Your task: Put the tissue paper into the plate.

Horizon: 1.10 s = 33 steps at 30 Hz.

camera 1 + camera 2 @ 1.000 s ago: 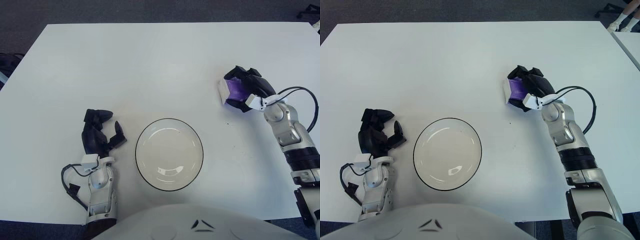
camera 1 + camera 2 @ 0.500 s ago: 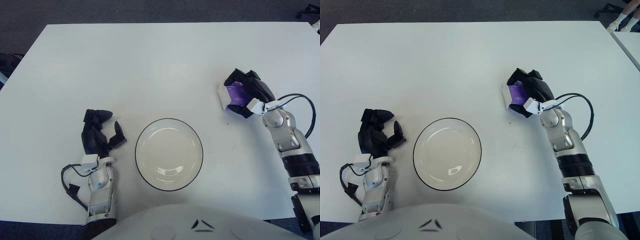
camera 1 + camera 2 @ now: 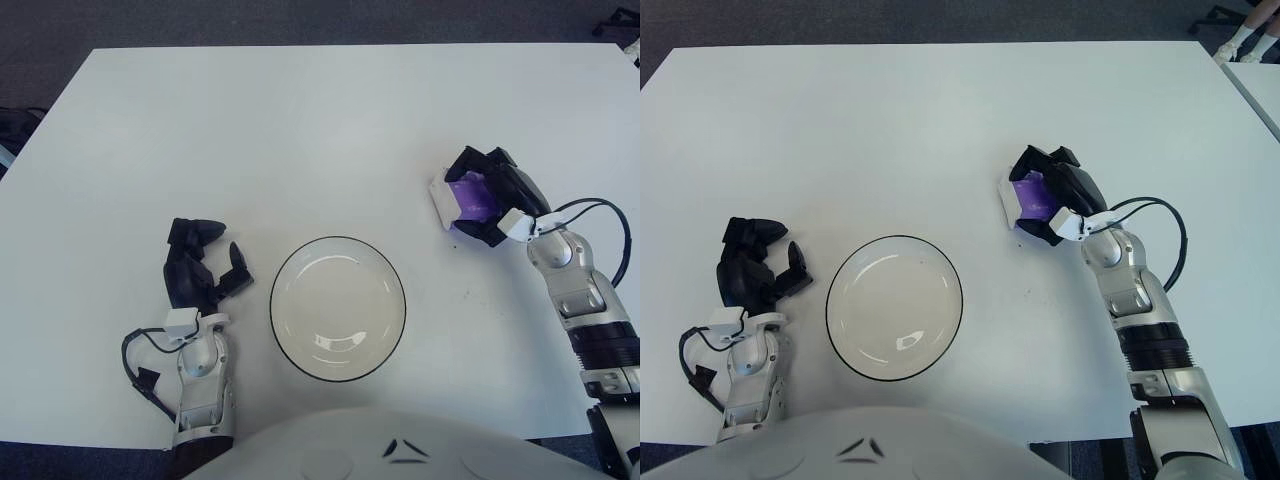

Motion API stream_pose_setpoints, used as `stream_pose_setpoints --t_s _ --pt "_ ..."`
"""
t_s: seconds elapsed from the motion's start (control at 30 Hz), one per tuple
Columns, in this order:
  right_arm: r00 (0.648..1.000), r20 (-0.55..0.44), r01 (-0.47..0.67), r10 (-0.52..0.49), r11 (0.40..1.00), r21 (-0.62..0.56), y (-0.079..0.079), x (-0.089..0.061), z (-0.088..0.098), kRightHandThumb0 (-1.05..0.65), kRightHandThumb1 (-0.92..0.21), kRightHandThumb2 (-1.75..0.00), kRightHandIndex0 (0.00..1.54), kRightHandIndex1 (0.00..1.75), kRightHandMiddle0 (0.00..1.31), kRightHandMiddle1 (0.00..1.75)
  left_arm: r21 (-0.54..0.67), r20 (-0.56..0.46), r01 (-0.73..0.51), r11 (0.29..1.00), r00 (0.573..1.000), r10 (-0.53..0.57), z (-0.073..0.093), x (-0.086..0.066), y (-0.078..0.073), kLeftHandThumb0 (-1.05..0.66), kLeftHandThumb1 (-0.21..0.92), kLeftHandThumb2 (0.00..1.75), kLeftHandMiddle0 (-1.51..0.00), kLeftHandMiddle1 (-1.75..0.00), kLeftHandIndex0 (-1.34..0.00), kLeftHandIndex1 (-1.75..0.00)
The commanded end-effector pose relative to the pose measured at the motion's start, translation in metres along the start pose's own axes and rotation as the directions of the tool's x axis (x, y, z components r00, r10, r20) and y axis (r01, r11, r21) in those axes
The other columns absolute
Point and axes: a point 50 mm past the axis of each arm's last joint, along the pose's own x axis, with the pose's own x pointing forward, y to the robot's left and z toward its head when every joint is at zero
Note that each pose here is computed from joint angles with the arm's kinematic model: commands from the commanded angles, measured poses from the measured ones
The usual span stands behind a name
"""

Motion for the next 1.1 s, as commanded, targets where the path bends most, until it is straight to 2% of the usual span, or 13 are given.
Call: stream_pose_setpoints --t_s 0.0,0.23,0.4,0.6,0.8,1.07 --pt "0.999 -0.023 -0.032 0.033 0.998 0.056 0.009 -0.008 -0.001 0.00 0.03 -1.68 0.93 1.61 0.63 1.75 0.011 -0.081 -0.025 1.000 0.996 0.026 -0.014 -0.009 0.003 -0.01 0.26 1.37 -0.68 -1.65 -0.45 -1.75" --pt "1.000 0.000 0.012 -0.012 0.996 0.084 0.001 -0.010 0.010 0.00 0.01 -1.65 0.92 1.61 0.61 1.75 0.011 -0.086 -0.023 1.000 0.996 0.024 -0.015 -0.009 0.002 -0.01 0.26 1.37 -0.67 -1.65 -0.45 -1.75" --pt "0.998 0.033 0.055 -0.061 0.987 0.148 -0.008 -0.009 0.021 0.00 0.00 -1.64 0.92 1.60 0.61 1.75 0.001 -0.096 -0.021 1.000 0.995 0.021 -0.015 -0.008 0.001 -0.01 0.26 1.37 -0.66 -1.67 -0.45 -1.75" --pt "0.994 0.052 0.081 -0.094 0.973 0.216 -0.010 -0.008 0.024 0.00 0.05 -1.68 0.95 1.59 0.65 1.75 -0.010 -0.096 -0.020 1.000 0.995 0.019 -0.016 -0.008 0.001 -0.01 0.27 1.36 -0.67 -1.66 -0.44 -1.75" --pt "0.974 0.105 0.169 -0.201 0.952 0.254 -0.017 -0.006 0.028 0.00 0.11 -1.74 0.99 1.58 0.70 1.75 0.003 -0.105 -0.020 1.000 0.994 0.020 -0.017 -0.007 0.000 -0.01 0.27 1.37 -0.66 -1.67 -0.44 -1.75" --pt "0.938 0.163 0.241 -0.305 0.915 0.323 -0.021 -0.003 0.035 0.00 0.10 -1.75 0.96 1.62 0.70 1.75 0.021 -0.108 -0.019 1.000 0.994 0.021 -0.019 -0.005 -0.001 -0.01 0.27 1.35 -0.67 -1.63 -0.44 -1.75"
